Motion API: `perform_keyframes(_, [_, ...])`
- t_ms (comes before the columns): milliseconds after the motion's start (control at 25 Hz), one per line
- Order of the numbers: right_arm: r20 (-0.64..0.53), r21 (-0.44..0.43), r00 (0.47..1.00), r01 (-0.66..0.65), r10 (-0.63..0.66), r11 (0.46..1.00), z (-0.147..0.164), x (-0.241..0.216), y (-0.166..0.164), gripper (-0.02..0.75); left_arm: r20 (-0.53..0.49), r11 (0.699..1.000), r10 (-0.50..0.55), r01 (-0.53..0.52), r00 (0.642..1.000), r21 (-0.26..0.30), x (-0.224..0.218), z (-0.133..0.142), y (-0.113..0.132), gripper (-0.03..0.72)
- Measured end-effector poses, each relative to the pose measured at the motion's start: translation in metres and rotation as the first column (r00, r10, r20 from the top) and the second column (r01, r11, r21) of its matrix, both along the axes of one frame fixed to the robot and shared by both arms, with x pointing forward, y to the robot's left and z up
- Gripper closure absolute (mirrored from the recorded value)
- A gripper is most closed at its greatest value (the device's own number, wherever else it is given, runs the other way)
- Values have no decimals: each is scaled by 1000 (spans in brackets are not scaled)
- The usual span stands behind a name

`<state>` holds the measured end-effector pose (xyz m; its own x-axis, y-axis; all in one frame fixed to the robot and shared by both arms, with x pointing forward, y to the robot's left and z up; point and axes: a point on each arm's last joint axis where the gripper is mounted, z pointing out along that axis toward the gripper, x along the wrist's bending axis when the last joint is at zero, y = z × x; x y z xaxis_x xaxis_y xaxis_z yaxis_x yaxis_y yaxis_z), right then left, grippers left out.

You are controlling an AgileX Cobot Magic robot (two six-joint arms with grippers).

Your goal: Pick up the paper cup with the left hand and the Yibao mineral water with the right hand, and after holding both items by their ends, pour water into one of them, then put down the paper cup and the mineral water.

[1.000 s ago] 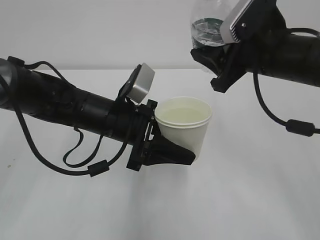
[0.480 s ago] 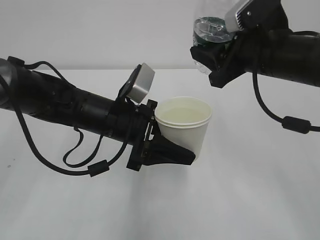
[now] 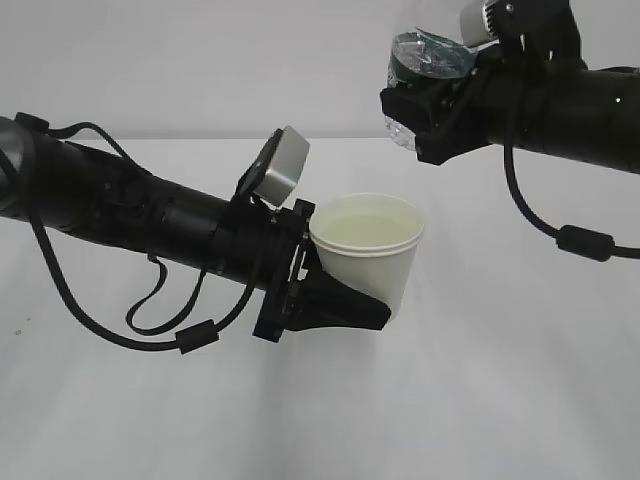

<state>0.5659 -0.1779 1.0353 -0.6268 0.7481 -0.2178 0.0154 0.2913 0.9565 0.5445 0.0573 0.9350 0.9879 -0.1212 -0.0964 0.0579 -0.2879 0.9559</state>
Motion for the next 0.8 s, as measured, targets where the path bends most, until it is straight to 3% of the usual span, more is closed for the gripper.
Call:
perform_keyframes(360, [-40,49,999,15,-13,999,0,0,0,339,0,1000,0,0,1000,0,0,0,0,261])
perform_keyframes(800, [-110,38,989,107,-102,994,-6,3,-7,339,0,1000,0,0,1000,0,0,0,0,261])
